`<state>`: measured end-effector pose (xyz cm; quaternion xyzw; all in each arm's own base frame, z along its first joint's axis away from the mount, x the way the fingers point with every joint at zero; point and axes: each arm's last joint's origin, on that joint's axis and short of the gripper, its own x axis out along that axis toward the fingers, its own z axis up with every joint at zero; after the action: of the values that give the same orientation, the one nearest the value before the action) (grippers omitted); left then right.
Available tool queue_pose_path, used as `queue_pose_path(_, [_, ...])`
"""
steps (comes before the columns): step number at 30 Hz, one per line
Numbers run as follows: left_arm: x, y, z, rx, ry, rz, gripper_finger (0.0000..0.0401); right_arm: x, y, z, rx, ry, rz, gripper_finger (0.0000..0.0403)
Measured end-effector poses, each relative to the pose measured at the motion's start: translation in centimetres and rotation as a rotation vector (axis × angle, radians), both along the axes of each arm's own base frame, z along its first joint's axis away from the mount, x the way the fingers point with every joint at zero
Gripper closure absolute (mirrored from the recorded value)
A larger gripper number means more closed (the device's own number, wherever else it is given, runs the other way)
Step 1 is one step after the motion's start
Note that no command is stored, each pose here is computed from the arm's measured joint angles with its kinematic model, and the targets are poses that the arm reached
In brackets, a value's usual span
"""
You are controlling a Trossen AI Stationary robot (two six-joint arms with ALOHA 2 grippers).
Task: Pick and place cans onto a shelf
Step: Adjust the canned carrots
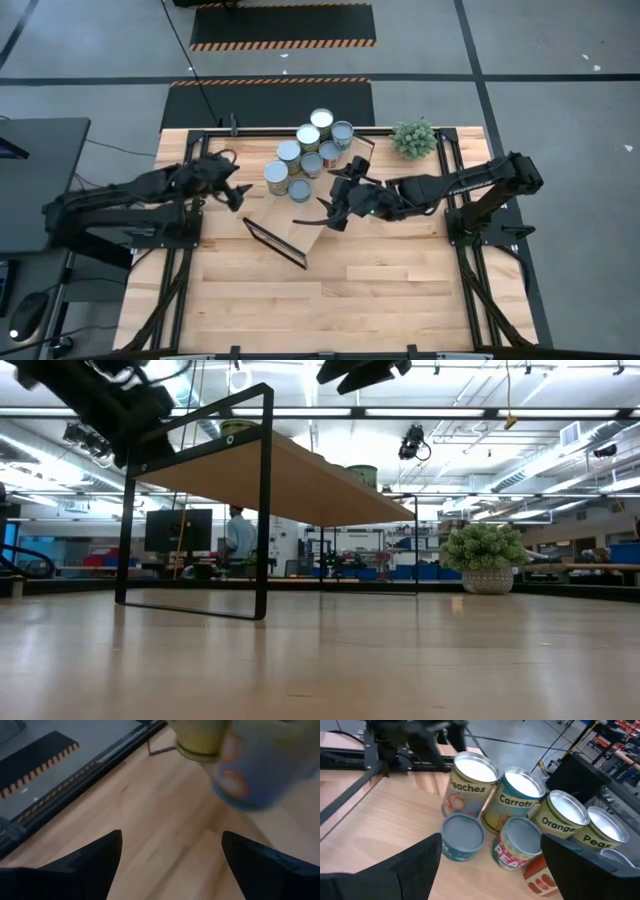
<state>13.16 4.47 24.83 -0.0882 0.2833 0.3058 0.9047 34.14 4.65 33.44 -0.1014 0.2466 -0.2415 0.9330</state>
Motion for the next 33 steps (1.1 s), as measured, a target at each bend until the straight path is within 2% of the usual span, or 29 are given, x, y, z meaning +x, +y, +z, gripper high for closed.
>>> queue_pose_path(6, [1.2,3.4,-0.3,0.062,0.024,0.018,0.0054,0.0,0.3,0.0,0.006,-0.008,0.004,0.0056])
queue_pose_path(9, [1.5,5.0,-0.4,0.033,-0.025,-0.056,0.0055,0.0,0.3,0.0,0.021,-0.019,-0.004,0.0056])
queue_pose_path(17, [1.6,8.8,-0.5,-0.016,-0.185,-0.073,0.0086,-0.1,0.9,0.1,0.041,-0.038,0.002,0.0056])
queue_pose_path(27, [4.4,10.2,-1.2,-0.072,-0.331,-0.089,0.0097,-0.2,1.3,0.1,0.035,-0.049,-0.015,0.0056])
queue_pose_path(33, [5.2,9.8,-1.2,-0.071,-0.349,-0.124,0.0097,-0.3,1.7,0.1,0.038,-0.060,-0.026,0.0056])
